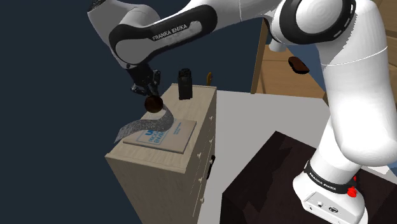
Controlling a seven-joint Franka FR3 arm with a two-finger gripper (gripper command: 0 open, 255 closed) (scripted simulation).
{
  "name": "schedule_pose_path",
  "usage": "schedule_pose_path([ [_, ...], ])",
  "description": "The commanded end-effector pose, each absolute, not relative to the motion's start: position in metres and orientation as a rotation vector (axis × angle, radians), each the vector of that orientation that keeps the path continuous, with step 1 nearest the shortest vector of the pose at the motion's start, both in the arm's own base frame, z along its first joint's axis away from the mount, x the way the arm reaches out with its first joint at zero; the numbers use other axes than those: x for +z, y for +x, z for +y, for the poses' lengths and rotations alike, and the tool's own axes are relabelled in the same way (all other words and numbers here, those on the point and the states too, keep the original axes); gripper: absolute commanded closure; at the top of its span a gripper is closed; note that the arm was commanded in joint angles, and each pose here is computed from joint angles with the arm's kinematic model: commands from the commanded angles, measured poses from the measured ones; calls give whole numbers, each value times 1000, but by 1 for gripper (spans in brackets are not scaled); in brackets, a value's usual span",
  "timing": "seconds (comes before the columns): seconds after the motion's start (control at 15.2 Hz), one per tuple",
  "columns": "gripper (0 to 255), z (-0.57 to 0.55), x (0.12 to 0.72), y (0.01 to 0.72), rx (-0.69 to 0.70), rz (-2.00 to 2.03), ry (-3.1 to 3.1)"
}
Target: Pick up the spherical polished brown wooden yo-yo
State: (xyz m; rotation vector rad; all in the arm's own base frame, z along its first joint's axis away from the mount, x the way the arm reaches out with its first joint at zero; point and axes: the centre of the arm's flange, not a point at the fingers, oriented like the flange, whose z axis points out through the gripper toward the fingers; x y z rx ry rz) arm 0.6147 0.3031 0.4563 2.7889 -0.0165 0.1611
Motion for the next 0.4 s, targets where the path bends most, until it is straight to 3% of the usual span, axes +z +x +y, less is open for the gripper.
schedule_pose_path([
  [0.0,255,304,467,615,161,-16,2789],
  [0.33,255,304,484,615,161,-16,2789],
])
